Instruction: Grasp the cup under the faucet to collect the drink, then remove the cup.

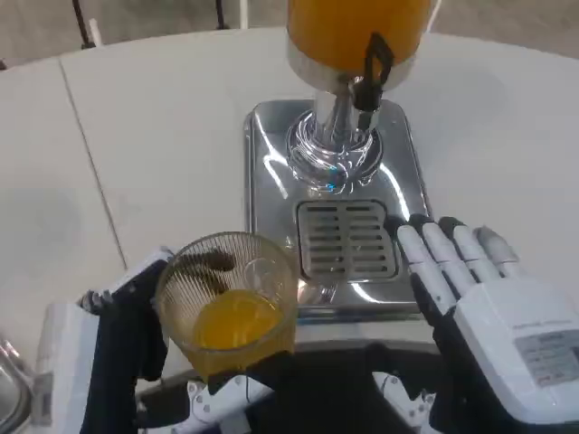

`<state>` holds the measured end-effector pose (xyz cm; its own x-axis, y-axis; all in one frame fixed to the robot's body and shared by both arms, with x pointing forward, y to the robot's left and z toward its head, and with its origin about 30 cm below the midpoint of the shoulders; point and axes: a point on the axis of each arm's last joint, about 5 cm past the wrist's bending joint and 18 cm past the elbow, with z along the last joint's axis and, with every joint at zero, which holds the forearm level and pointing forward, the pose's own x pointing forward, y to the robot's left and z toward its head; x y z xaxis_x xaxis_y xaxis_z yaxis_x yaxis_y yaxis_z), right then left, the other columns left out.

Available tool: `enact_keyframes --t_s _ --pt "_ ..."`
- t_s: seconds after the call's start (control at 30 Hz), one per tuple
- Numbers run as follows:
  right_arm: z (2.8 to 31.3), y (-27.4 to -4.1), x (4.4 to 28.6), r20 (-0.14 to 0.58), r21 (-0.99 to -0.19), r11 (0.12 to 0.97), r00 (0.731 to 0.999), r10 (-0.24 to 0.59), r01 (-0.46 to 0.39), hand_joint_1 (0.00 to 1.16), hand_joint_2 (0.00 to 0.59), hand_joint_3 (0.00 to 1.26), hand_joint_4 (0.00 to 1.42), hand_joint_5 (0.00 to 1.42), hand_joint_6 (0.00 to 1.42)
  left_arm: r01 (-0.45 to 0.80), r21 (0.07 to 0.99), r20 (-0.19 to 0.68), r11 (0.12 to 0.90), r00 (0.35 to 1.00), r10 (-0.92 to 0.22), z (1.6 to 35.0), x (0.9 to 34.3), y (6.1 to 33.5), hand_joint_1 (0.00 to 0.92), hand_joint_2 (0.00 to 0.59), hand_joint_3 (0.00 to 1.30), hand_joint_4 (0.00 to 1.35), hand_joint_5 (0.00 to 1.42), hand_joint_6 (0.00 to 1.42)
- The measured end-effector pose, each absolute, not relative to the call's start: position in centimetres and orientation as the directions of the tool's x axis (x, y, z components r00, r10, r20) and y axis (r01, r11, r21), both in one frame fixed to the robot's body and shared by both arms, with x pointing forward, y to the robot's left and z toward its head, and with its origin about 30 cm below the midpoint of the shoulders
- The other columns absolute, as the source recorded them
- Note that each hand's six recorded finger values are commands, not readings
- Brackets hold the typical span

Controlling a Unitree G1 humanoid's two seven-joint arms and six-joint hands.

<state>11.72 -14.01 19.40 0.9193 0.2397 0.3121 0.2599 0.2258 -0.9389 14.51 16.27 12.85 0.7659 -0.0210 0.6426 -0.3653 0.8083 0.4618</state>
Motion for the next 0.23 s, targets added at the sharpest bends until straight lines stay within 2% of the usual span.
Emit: enact_keyframes --t_s 0.23 --pt "19.76 -14.15 12.03 0.313 -0.939 0.22 0.92 0.236 0.263 0.36 0.487 0.0 0.0 0.0 0.0 -0.358 0.464 0.64 0.81 0.768 -0.027 12.87 14.48 16.3 0.596 0.085 1.18 1.28 1.42 1.42"
